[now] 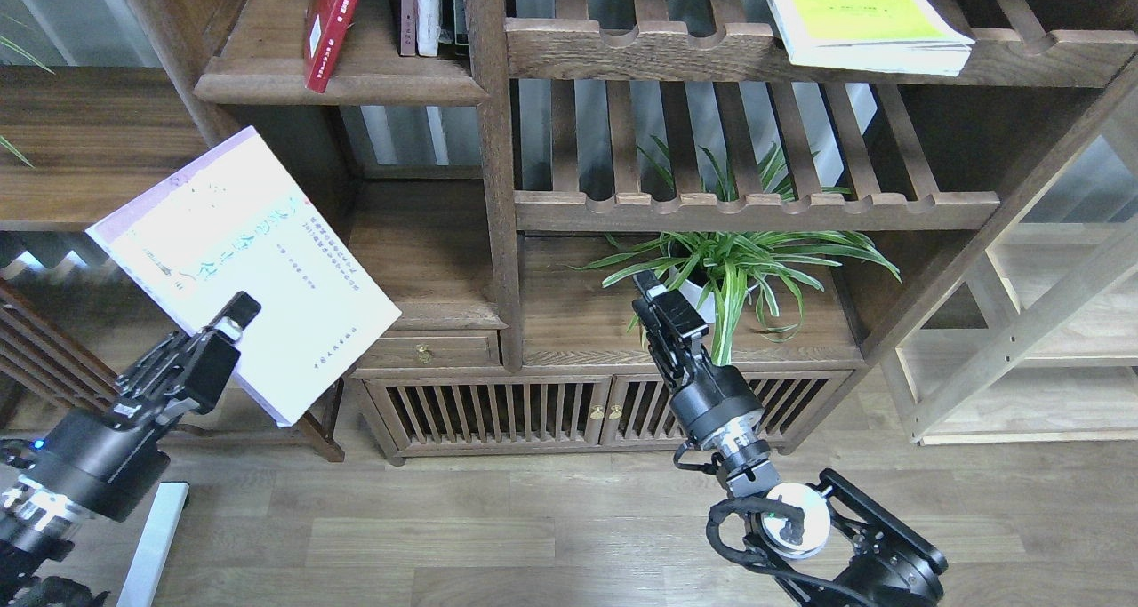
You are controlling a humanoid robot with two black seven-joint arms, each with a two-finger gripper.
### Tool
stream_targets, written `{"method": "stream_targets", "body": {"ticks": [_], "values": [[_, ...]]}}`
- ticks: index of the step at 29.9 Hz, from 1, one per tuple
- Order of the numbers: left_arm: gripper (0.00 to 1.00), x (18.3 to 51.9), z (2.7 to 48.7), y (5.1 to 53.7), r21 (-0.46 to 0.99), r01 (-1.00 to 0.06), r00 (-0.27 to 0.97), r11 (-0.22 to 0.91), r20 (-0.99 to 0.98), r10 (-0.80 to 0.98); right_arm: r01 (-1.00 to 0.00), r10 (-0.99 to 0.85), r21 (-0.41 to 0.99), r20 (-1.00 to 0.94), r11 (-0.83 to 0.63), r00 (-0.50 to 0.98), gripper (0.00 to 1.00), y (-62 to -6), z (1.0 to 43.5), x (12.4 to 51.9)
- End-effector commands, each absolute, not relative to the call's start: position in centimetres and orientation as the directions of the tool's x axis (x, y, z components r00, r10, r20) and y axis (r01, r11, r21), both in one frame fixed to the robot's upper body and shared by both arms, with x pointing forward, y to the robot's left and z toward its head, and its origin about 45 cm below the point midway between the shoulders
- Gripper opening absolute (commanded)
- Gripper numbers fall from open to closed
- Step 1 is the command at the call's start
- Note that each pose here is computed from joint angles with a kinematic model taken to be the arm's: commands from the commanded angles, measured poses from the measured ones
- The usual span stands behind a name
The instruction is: Organize books on shelf
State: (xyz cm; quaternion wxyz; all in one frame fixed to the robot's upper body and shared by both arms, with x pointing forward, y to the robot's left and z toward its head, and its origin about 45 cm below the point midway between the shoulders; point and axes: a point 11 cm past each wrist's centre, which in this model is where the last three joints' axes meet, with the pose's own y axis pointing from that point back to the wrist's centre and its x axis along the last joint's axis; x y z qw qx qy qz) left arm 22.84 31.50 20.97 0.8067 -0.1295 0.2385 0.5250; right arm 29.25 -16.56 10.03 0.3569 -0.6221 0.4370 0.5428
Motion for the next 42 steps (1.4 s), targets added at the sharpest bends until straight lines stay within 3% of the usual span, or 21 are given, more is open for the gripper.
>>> {"method": "stream_targets", "body": {"ticks": [1,19,32,42], "values": [[0.0,22.9,21.4,32.9,0.07,-0.915,0.319,0.397,-0.475,0.82,-0.931,-0.155,0.03,-0.987,-0.363,0.029,0.57,-16.6,10.0,29.3],[0.0,24.0,23.6,36.1,0.026,-0.954,0.266,0.299,-0.384,0.884,-0.937,-0.152,0.032,-0.988,-0.347,0.023,0.58,-16.8,9.9,29.4],[0.0,27.4,28.6,36.9,-0.008,-0.938,0.338,0.346,-0.243,0.909,-0.95,-0.153,0.023,-0.988,-0.313,0.026,0.59,-17.9,10.2,29.9],[0.0,27.7,28.8,36.9,0.022,-0.935,0.339,0.354,-0.237,0.91,-0.952,-0.153,0.02,-0.988,-0.304,0.028,0.59,-18.2,10.3,30.1]]}}
